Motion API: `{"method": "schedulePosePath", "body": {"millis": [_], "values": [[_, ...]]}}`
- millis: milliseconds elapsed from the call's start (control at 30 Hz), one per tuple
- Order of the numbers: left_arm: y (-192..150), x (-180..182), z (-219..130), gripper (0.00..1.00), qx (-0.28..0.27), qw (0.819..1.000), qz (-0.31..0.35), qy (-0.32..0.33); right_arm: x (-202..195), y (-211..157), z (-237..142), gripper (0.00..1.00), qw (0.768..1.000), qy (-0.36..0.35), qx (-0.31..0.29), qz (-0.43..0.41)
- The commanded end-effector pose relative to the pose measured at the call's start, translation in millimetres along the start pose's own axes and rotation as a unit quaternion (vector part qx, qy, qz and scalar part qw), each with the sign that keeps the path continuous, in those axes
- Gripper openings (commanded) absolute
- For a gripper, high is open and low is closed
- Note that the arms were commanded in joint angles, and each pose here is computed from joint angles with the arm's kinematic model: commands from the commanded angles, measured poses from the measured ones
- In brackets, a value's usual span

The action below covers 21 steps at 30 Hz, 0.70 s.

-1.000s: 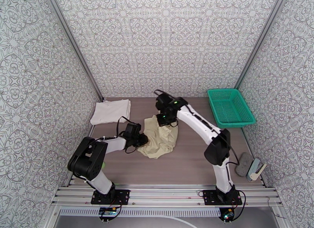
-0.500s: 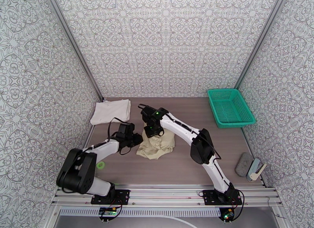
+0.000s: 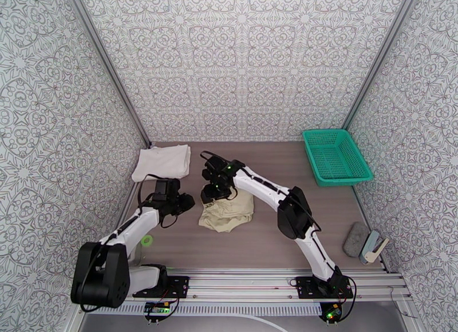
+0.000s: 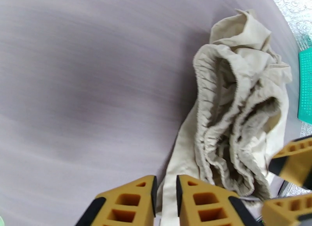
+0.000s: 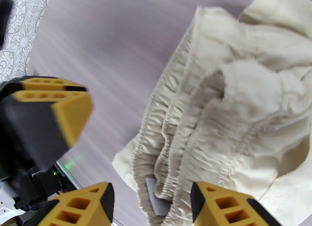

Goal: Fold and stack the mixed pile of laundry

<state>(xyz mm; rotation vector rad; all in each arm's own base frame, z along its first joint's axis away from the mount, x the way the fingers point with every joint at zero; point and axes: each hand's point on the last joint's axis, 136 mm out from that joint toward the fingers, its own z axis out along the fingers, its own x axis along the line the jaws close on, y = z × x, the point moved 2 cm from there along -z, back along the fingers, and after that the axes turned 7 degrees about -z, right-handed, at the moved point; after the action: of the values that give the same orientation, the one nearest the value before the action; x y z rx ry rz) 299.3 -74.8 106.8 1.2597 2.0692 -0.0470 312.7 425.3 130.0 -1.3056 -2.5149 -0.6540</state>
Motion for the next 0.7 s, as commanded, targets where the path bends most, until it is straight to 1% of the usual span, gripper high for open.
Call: {"method": "schedulePosePath", "body": {"millis": [0, 67, 200, 267, 333, 400, 500, 567, 667], "values": [[-9.1, -31.2, -14.2, 0.25, 0.009, 0.998, 0.04, -0.037, -13.7, 12.8, -59.4, 0.54, 0.998, -0.008, -0.06, 0.004], [-14.6, -57.0, -19.3, 0.25, 0.006, 0.996, 0.067, -0.062, -33.5, 10.6, -72.5, 0.51, 0.997, -0.023, -0.073, 0.013], [-31.9, -107.5, -15.2, 0.25, 0.012, 0.987, 0.123, -0.107, -65.8, 7.9, -89.8, 0.45, 0.993, -0.018, -0.11, 0.042], [-38.2, -122.8, -6.3, 0.25, 0.02, 0.984, 0.144, -0.107, -83.9, 7.2, -90.4, 0.43, 0.991, -0.023, -0.122, 0.057], [-41.6, -132.7, 7.7, 0.25, 0.033, 0.982, 0.154, -0.101, -102.1, 10.1, -84.0, 0.38, 0.989, -0.027, -0.129, 0.066], [-43.1, -137.9, 26.2, 0.23, 0.041, 0.982, 0.159, -0.093, -119.2, 17.5, -74.9, 0.32, 0.988, -0.035, -0.133, 0.068], [-49.4, -138.7, 48.9, 0.2, 0.057, 0.981, 0.169, -0.074, -140.5, 31.0, -61.1, 0.25, 0.986, -0.04, -0.142, 0.075], [-54.7, -129.7, 60.4, 0.19, 0.067, 0.982, 0.171, -0.049, -152.2, 39.3, -53.3, 0.22, 0.985, -0.035, -0.149, 0.082], [-61.2, -106.5, 68.1, 0.17, 0.076, 0.985, 0.152, -0.02, -167.0, 50.5, -41.1, 0.2, 0.983, -0.039, -0.159, 0.083]]}}
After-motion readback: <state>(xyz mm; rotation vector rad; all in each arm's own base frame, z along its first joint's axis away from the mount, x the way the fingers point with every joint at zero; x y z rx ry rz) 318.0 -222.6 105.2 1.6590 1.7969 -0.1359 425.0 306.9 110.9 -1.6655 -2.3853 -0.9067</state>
